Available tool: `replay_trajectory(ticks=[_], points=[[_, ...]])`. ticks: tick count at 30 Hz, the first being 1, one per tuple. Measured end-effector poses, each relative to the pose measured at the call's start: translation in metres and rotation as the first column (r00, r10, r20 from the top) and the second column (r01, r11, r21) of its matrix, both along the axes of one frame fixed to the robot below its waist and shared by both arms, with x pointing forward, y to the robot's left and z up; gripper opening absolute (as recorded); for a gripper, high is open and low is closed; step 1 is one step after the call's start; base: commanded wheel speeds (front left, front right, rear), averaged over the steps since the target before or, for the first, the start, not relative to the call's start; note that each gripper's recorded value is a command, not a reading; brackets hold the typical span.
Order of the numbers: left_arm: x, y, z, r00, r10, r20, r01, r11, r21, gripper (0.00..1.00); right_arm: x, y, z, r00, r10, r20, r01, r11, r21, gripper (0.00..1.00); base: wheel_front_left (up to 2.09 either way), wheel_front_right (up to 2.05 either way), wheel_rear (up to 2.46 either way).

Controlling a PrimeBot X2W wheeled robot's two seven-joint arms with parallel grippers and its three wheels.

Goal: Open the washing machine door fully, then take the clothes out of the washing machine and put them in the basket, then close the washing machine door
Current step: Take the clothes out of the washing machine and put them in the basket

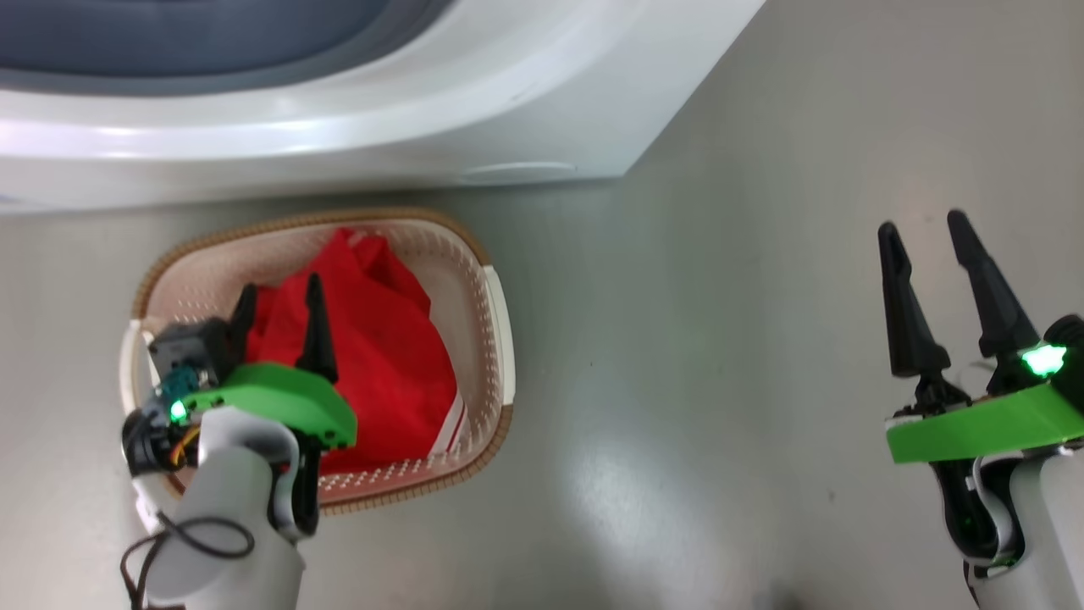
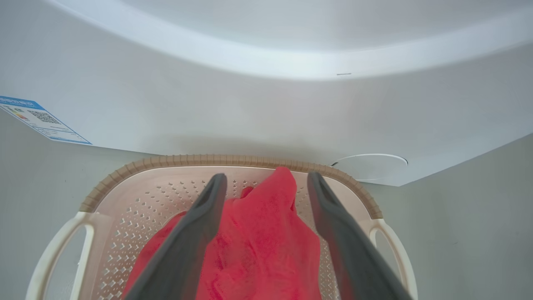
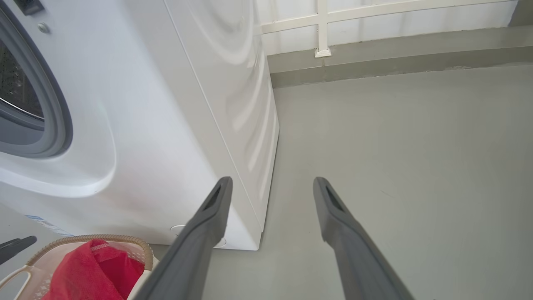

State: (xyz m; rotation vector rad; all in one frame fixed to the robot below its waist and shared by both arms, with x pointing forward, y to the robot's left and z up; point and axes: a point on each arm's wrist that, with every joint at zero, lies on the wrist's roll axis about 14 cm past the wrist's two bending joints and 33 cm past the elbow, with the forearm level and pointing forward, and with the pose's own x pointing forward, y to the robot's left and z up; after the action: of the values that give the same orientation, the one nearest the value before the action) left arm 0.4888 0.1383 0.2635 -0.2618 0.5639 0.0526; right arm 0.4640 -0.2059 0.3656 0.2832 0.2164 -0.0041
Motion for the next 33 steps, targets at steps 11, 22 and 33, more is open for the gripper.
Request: replay_trajectory(ticks=[11, 22, 33], points=[[-0.006, 0.01, 0.076, 0.978, -0.026, 0.206, 0.023, 1.0, 0.02, 1.0, -0.023, 0.002, 0.034, 0.999, 0.005, 0.044, -0.005, 1.0, 0.001, 1.0, 0.0, 0.0, 0.0], [-0.028, 0.018, 0.154, 0.917, -0.057, 0.396, 0.034, 0.997, 0.064, 1.0, -0.056, 0.001, 0.065, 0.996, 0.007, 0.089, -0.007, 1.0, -0.005, 1.0, 0.0, 0.0, 0.0], [-0.068, 0.028, 0.208, 0.85, -0.062, 0.524, 0.018, 0.996, 0.088, 1.0, -0.092, -0.007, 0.086, 0.992, -0.021, 0.128, 0.022, 1.0, -0.008, 1.0, 0.0, 0.0, 0.0]])
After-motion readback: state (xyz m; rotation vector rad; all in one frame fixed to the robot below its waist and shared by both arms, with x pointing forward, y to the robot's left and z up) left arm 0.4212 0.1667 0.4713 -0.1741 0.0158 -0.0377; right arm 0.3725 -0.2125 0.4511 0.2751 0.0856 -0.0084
